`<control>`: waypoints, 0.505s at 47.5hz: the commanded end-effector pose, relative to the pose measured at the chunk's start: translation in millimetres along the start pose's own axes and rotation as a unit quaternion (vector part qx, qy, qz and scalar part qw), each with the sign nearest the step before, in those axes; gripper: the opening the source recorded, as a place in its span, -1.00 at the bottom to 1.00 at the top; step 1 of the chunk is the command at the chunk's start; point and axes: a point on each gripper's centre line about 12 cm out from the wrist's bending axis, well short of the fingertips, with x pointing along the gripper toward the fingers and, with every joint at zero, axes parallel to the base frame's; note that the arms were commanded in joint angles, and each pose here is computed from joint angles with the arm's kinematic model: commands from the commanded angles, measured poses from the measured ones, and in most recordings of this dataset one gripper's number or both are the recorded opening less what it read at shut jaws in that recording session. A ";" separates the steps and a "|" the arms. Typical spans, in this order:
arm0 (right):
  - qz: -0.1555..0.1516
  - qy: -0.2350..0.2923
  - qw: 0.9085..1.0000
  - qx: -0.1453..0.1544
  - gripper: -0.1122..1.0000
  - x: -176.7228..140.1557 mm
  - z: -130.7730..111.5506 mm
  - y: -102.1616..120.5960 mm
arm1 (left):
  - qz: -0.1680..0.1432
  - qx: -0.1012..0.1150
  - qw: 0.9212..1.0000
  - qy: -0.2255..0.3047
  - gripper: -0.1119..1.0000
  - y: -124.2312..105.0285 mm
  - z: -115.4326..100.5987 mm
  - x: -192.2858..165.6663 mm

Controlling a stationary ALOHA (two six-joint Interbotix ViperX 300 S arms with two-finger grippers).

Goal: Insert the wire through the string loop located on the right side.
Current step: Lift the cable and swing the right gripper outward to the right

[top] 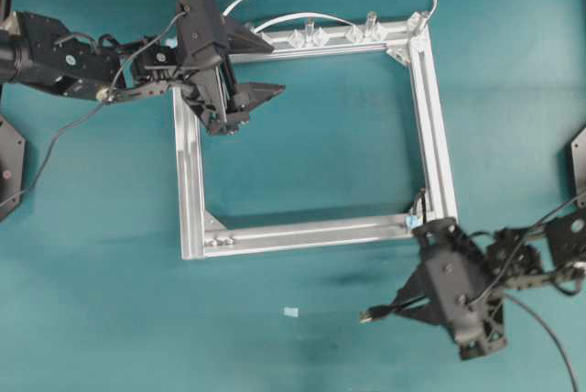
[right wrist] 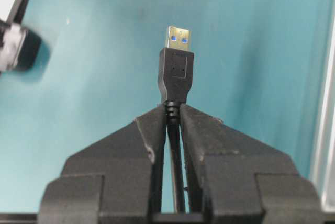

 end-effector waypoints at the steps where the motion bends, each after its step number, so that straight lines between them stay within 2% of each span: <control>1: 0.010 -0.017 1.000 0.006 -0.58 -13.2 6.7 3.2 | -0.001 0.003 1.000 -0.021 0.64 -0.8 13.8 -4.4; 24: 0.039 0.020 0.999 0.029 -0.58 -54.4 -29.9 -0.3 | -0.002 0.000 1.000 -0.008 0.65 -1.0 13.1 -3.3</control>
